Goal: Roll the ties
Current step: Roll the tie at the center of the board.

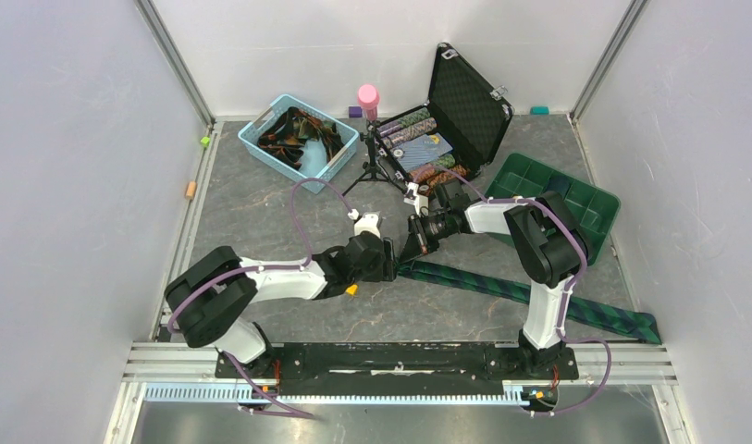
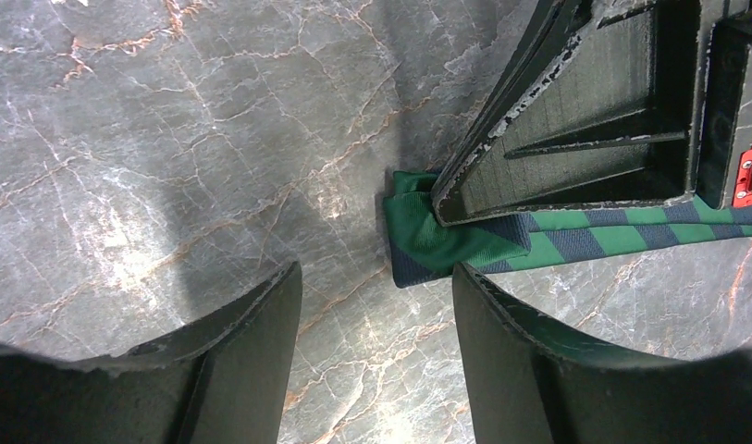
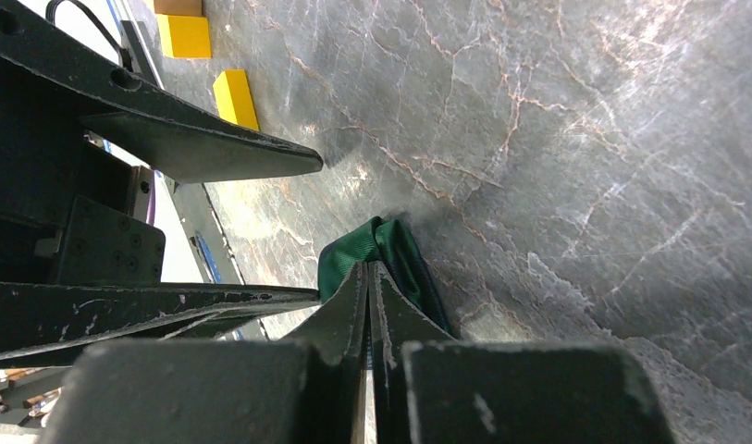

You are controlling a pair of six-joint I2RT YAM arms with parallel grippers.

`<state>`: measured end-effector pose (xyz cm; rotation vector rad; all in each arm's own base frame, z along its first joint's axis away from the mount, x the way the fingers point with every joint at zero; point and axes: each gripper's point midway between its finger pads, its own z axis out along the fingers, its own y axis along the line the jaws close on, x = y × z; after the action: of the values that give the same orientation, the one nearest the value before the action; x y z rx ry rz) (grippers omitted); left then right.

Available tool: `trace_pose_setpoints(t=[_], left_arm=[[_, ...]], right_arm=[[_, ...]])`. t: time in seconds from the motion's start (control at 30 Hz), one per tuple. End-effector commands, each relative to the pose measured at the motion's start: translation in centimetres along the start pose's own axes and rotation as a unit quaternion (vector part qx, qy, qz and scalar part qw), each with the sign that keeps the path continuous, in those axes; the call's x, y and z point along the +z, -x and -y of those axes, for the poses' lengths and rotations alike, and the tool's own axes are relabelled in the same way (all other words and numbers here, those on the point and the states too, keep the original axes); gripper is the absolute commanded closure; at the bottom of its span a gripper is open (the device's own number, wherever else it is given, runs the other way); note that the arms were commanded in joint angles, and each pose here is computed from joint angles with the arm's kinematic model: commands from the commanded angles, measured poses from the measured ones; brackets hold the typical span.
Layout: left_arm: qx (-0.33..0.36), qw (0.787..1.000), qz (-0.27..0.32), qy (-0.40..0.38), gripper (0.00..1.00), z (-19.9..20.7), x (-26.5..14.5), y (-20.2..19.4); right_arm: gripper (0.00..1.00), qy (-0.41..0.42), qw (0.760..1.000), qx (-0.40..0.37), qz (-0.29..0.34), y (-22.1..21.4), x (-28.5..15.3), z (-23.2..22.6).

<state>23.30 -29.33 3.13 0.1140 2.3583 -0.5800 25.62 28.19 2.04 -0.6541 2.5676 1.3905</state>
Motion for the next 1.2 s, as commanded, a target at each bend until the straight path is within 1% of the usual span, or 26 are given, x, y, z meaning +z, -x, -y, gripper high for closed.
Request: trace_pose_setpoints(t=[0.0,0.1,0.2,0.27,0.33,0.5,0.7,0.9,1.03,1.17], left_arm=[[-0.027,0.999,0.034,-0.005,0.34,1.0,0.2,2.1],[-0.029,0.999,0.04,-0.01,0.36,1.1,0.1,2.3],[-0.037,0.997,0.058,-0.027,0.37,1.5,-0.4,2.9],[-0.04,0.997,0.065,-0.028,0.37,1.5,-0.5,3.2],[-0.04,0.997,0.065,-0.027,0.34,1.6,-0.4,3.3],[-0.036,0.998,0.048,-0.023,0.32,1.7,0.6,2.6],[-0.023,0.999,0.022,-0.024,0.37,1.7,1.3,1.3],[-0.014,1.0,0.009,-0.02,0.38,1.3,1.6,0.3],[-0.01,1.0,0.001,-0.014,0.38,1.0,1.8,-0.1],[-0.008,1.0,-0.005,-0.011,0.38,0.7,2.0,-0.6]], right_arm=[[0.97,-0.055,0.998,0.004,-0.009,-1.3,0.4,2.6],[0.97,-0.055,0.998,0.004,-0.01,-1.4,0.4,2.7],[0.98,-0.055,0.998,0.005,-0.01,-1.4,0.4,2.7],[0.98,-0.055,0.998,0.006,-0.011,-1.5,0.4,2.7],[0.98,-0.055,0.998,0.006,-0.011,-1.5,0.4,2.7],[0.98,-0.056,0.998,0.008,-0.012,-1.5,0.4,2.8],[0.98,-0.056,0.998,0.006,-0.009,-1.3,0.4,2.7],[0.97,-0.054,0.998,0.006,-0.005,-1.0,0.3,2.4],[0.94,-0.046,0.999,-0.002,0.017,0.2,0.0,1.5],[0.84,-0.033,0.998,-0.021,0.054,2.2,-0.8,-0.3]])
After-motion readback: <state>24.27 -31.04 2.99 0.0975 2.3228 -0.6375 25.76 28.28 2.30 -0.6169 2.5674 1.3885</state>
